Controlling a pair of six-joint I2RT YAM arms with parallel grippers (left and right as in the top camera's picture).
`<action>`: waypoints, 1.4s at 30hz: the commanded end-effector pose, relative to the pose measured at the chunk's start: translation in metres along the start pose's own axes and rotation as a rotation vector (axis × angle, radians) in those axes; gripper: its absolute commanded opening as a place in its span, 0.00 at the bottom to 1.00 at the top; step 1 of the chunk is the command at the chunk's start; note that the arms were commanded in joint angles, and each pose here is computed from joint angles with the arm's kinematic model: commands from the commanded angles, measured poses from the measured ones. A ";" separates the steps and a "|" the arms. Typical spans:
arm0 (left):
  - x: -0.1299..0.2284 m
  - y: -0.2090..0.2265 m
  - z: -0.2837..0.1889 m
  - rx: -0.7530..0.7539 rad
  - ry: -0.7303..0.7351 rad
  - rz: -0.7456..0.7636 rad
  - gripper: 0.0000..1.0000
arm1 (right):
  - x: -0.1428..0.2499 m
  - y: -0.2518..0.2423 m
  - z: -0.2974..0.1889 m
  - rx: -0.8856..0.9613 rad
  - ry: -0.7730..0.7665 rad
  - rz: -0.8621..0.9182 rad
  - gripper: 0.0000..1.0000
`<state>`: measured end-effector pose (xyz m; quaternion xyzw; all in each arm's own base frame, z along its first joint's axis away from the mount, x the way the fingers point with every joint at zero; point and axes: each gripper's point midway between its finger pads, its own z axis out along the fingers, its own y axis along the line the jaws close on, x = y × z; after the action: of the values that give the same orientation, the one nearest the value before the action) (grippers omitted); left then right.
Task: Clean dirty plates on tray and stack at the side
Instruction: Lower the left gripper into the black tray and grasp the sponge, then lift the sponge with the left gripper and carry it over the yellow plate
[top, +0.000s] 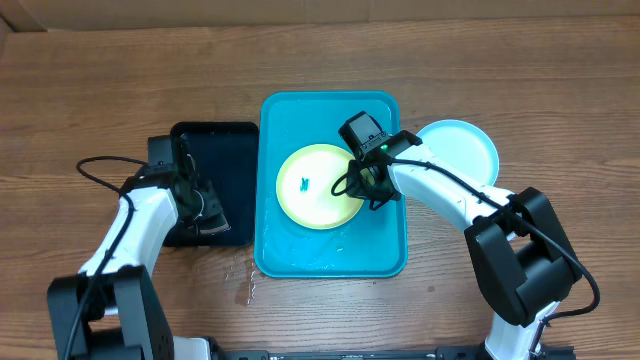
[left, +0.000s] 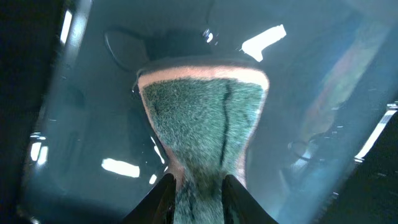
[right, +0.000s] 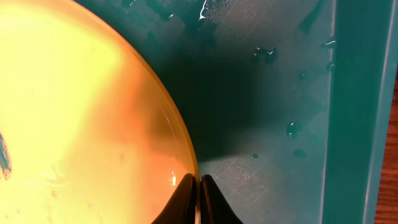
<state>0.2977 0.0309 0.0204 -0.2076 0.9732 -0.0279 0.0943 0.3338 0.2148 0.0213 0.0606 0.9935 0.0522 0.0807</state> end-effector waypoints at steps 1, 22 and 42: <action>0.009 0.002 0.013 -0.013 0.045 -0.016 0.24 | 0.001 -0.001 0.002 0.002 0.002 0.001 0.06; -0.078 -0.042 -0.070 0.107 -0.141 0.238 0.04 | 0.001 -0.001 0.002 0.003 0.003 0.001 0.15; -0.042 -0.024 -0.006 0.056 -0.003 0.227 0.32 | 0.002 -0.002 0.002 0.004 0.004 0.001 0.15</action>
<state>0.3430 0.0262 0.0396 -0.1027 0.9879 -0.0478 0.1058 0.3332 0.2146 0.0211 0.0607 0.9937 0.0523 0.0789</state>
